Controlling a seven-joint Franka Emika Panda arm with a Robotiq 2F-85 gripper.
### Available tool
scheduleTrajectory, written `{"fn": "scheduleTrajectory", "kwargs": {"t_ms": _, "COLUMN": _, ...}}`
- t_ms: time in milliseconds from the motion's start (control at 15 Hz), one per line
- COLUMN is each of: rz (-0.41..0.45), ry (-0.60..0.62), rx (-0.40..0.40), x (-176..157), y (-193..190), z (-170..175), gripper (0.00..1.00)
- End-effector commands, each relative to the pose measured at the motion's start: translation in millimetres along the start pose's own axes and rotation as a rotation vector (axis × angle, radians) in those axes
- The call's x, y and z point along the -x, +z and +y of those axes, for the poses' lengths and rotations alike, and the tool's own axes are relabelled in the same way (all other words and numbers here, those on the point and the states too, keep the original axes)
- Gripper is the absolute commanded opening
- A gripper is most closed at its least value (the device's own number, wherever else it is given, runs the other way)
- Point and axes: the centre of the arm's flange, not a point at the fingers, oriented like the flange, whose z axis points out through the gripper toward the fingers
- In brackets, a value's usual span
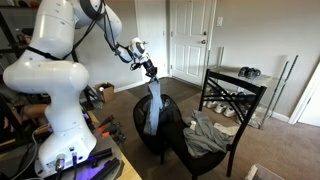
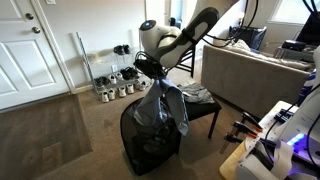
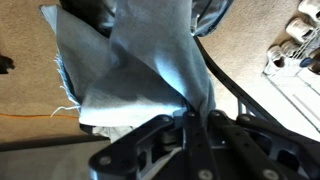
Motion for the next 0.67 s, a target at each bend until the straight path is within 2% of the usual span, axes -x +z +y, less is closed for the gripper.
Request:
{"fn": "scheduleTrajectory", "kwargs": {"t_ms": 0, "rz": -0.007, "ry": -0.073, "rx": -0.055, "x": 19, "y": -25, "z": -37, "gripper": 0.04}}
{"fn": "scheduleTrajectory", "kwargs": {"t_ms": 333, "rz": -0.019, "ry": -0.135, "rx": -0.099, "x": 40, "y": -36, "z": -62, "gripper": 0.04}}
{"fn": "scheduleTrajectory", "kwargs": {"t_ms": 600, "rz": -0.009, "ry": -0.229, "rx": -0.145, "x": 64, "y": -54, "z": -88, "gripper": 0.04}}
